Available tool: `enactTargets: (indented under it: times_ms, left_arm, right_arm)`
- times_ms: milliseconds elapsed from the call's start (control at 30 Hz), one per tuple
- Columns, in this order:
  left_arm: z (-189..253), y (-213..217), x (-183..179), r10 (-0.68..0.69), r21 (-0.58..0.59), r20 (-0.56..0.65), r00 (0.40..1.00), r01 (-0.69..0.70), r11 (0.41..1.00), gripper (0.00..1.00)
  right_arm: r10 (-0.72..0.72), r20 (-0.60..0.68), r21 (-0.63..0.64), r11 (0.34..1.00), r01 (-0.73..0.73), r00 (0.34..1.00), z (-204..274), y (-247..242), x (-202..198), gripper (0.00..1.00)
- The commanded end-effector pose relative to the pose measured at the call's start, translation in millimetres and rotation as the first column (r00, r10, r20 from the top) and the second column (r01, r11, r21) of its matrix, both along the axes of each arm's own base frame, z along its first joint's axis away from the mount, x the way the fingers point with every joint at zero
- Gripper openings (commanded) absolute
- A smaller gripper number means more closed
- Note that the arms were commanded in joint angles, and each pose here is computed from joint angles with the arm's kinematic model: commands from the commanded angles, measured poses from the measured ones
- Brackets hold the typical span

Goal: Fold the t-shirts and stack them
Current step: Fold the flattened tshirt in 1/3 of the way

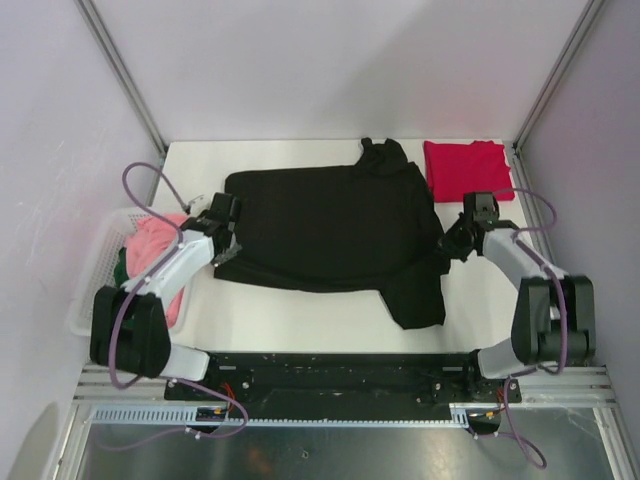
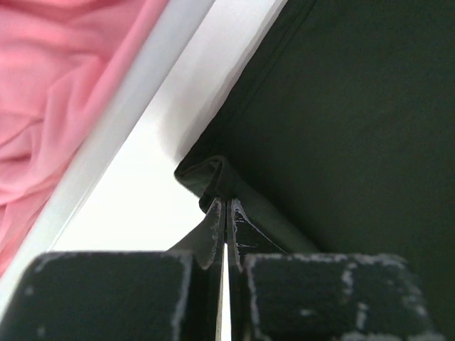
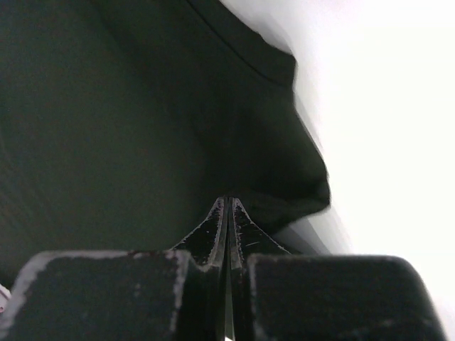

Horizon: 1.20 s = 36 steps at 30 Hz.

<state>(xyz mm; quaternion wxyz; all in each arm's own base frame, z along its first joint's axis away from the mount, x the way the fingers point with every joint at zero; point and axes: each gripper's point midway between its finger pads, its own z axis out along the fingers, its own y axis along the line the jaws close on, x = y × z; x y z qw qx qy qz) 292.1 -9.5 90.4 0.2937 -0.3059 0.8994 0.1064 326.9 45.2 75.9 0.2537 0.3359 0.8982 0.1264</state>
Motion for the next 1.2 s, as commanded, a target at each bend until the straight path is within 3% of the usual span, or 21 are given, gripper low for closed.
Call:
enactTargets:
  times_ms: [0, 233, 533, 1167]
  left_arm:
    - [8.5, 8.4, 31.2, -0.015, 0.082, 0.023, 1.000, 0.013, 0.997, 0.00]
    - [-5.1, 22.9, 34.6, 0.024, 0.119, -0.025, 0.999, -0.021, 0.993, 0.00]
    - [1.4, 32.1, 30.5, 0.049, 0.120, -0.004, 0.999, -0.049, 0.992, 0.00]
    - [-2.9, 30.9, 51.9, 0.035, 0.128, -0.030, 0.999, -0.031, 0.991, 0.00]
  right_arm:
    - [0.029, 0.019, -0.007, 1.000, -0.029, 0.999, -7.0, 4.6, 39.7, 0.00]
    - [0.021, -0.022, 0.009, 1.000, -0.020, 1.000, -25.9, -0.5, 57.5, 0.00]
    - [-0.020, -0.003, 0.012, 1.000, 0.020, 1.000, -14.6, -23.7, 57.0, 0.00]
    - [-0.017, 0.018, 0.047, 0.999, 0.017, 1.000, -11.1, -24.4, 61.1, 0.00]
